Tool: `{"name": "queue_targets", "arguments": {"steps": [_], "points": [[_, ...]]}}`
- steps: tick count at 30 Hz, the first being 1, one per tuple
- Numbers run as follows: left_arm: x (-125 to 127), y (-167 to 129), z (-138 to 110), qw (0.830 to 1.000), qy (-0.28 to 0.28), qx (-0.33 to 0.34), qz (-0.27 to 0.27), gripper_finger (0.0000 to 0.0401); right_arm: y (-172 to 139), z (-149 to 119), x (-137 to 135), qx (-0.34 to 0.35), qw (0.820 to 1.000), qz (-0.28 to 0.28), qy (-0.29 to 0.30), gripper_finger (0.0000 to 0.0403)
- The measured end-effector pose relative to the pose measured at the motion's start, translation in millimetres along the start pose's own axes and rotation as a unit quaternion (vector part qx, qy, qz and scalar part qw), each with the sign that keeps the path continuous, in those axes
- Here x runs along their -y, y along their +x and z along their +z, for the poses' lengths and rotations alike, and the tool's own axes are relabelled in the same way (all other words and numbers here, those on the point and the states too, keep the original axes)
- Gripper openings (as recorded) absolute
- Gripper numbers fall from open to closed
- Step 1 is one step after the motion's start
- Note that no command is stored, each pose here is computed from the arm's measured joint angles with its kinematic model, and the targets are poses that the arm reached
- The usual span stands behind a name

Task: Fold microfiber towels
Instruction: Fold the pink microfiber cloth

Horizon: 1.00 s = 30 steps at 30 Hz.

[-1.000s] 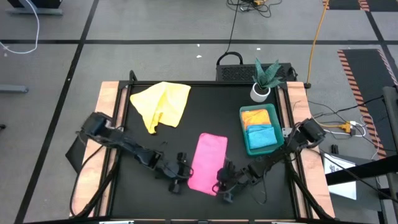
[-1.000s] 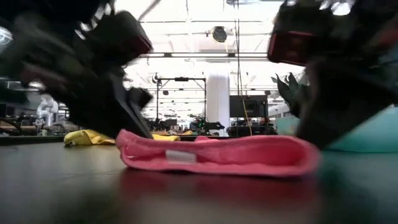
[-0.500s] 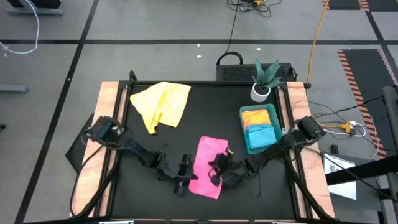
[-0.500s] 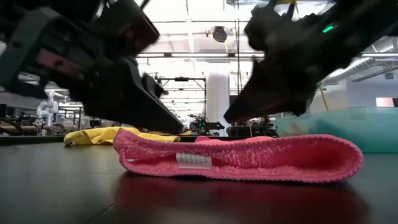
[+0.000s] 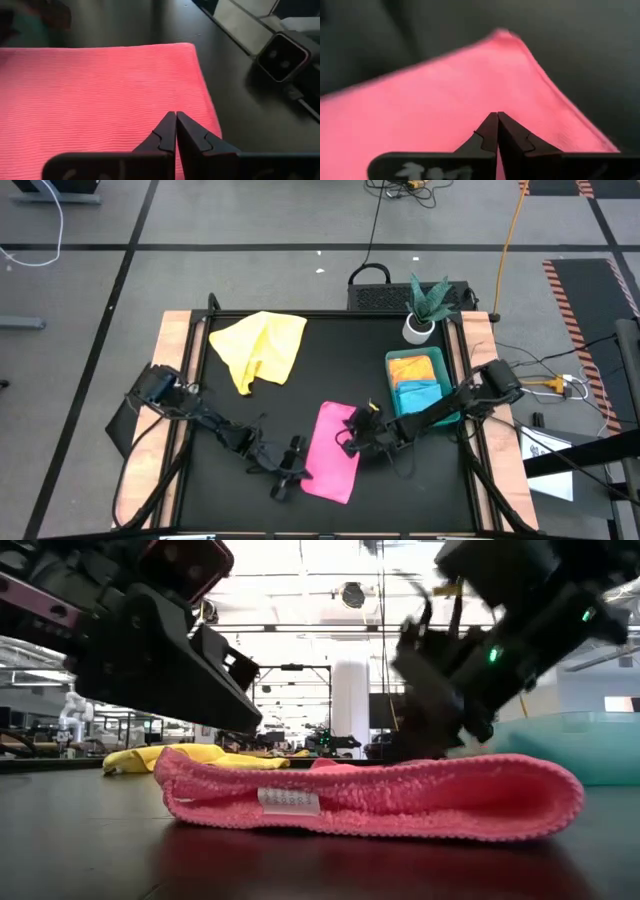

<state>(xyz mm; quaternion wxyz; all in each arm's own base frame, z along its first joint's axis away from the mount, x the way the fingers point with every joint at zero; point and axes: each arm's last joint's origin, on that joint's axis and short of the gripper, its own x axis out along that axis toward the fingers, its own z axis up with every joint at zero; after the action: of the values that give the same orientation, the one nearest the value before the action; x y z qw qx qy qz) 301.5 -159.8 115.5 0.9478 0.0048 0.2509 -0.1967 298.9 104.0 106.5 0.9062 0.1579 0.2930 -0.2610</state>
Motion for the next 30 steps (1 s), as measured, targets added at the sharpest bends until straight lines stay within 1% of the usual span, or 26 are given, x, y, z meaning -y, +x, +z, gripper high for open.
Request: {"name": "queue_targets", "arguments": {"steps": [3, 5, 8, 11, 14, 17, 21, 24, 27, 30], "points": [[1, -1, 4, 1.0, 0.005, 0.017, 0.002, 0.0004, -18, 2, -15, 0.023, 0.999, 0.038, -0.016, 0.0], [-1, -1, 5, 1.0, 0.006, 0.02, 0.022, 0.0004, -30, 2, -30, 0.042, 0.995, 0.082, -0.025, 0.0], [-6, 0, 1, 0.999, 0.0, 0.012, 0.046, 0.0016, -45, -1, -57, 0.059, 0.984, 0.162, -0.051, 0.0], [-9, 0, 2, 0.999, -0.003, 0.012, 0.053, 0.0019, -54, -10, -81, 0.067, 0.974, 0.195, -0.09, 0.0], [-10, 0, 1, 0.998, -0.003, 0.007, 0.055, 0.001, -59, -15, -100, 0.065, 0.965, 0.224, -0.117, 0.0001], [-10, 0, 1, 0.998, -0.003, 0.008, 0.055, 0.0003, -55, -22, -116, 0.055, 0.959, 0.253, -0.12, 0.0011], [-10, 0, 1, 0.998, -0.004, 0.007, 0.055, 0.0015, -40, -33, -133, 0.012, 0.944, 0.297, -0.146, 0.0041], [-10, 0, 1, 0.998, -0.004, 0.008, 0.055, 0.0019, -33, -35, -143, -0.001, 0.93, 0.327, -0.17, 0.0073], [-10, 0, 1, 0.998, -0.004, 0.01, 0.054, 0.0013, -26, -36, -150, -0.002, 0.919, 0.341, -0.198, 0.0112], [-10, 0, 3, 0.998, -0.004, 0.018, 0.053, 0.0004, -23, -33, -154, -0.001, 0.912, 0.337, -0.234, 0.0151]]}}
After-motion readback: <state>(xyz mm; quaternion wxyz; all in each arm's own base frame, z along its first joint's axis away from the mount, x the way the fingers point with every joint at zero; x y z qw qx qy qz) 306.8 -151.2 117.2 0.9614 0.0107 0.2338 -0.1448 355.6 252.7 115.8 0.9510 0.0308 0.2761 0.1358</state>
